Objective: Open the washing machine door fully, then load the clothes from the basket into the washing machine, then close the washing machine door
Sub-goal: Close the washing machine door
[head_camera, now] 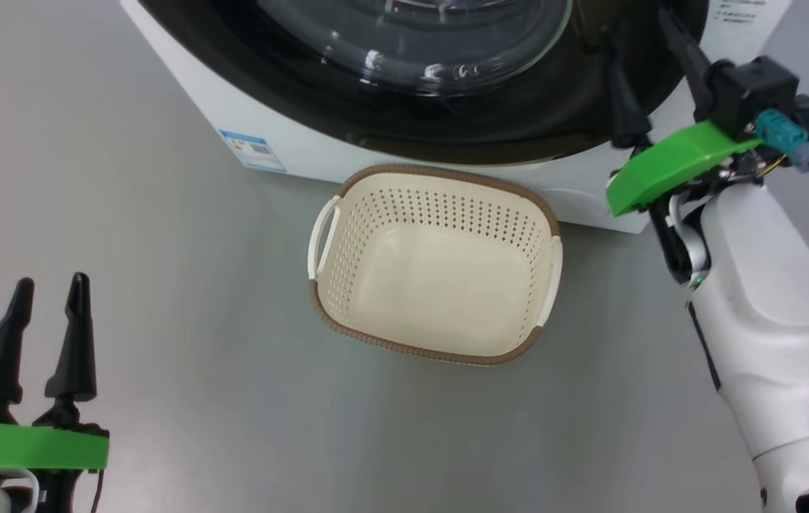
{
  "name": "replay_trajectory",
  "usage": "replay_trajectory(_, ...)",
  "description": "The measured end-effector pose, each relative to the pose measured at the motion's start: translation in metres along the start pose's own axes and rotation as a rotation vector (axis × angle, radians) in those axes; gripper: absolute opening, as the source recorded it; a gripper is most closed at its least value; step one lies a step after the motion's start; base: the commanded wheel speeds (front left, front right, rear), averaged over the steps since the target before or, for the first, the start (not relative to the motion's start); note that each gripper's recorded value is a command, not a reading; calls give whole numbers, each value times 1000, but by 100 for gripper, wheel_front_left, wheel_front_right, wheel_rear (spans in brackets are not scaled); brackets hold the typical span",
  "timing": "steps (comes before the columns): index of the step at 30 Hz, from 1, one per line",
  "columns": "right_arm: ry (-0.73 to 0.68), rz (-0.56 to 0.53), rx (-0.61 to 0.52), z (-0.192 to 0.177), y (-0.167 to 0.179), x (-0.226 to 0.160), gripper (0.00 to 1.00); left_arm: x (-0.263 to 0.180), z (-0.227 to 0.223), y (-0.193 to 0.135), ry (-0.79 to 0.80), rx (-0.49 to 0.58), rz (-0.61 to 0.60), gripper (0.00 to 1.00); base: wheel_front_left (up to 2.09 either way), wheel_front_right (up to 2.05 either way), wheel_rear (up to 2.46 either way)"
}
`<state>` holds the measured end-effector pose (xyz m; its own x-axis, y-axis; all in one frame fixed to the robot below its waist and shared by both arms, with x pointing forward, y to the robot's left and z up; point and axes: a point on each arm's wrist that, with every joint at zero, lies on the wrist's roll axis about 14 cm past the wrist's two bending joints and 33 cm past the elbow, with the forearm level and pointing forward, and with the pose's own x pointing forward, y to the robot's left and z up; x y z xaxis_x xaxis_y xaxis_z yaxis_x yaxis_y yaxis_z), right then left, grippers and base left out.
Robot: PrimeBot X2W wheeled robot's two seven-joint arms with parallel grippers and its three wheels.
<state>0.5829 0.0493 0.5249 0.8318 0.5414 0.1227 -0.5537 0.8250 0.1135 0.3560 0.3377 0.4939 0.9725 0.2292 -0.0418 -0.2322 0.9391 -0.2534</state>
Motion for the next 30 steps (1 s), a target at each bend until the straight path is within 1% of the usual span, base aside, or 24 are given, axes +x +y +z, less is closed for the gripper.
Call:
replay_trajectory(5, -7, 7, 6, 9, 6, -18, 100, -3, 0, -11, -8, -9, -34, 100, 0, 0, 0)
replay_trajectory(14, -37, -42, 25, 26, 0, -65, 100, -11, -7, -32, 0, -14, -102, 100, 0, 0, 0)
replay_trajectory(20, -57, -102, 23, 36, -13, -104, 100, -11, -12, -52, 4, -24, -159, 100, 0, 0, 0)
replay_trajectory(30, -114, -230, 21, 57, -39, -170, 100, -4, -16, -94, -4, -38, -273, 100, 0, 0, 0)
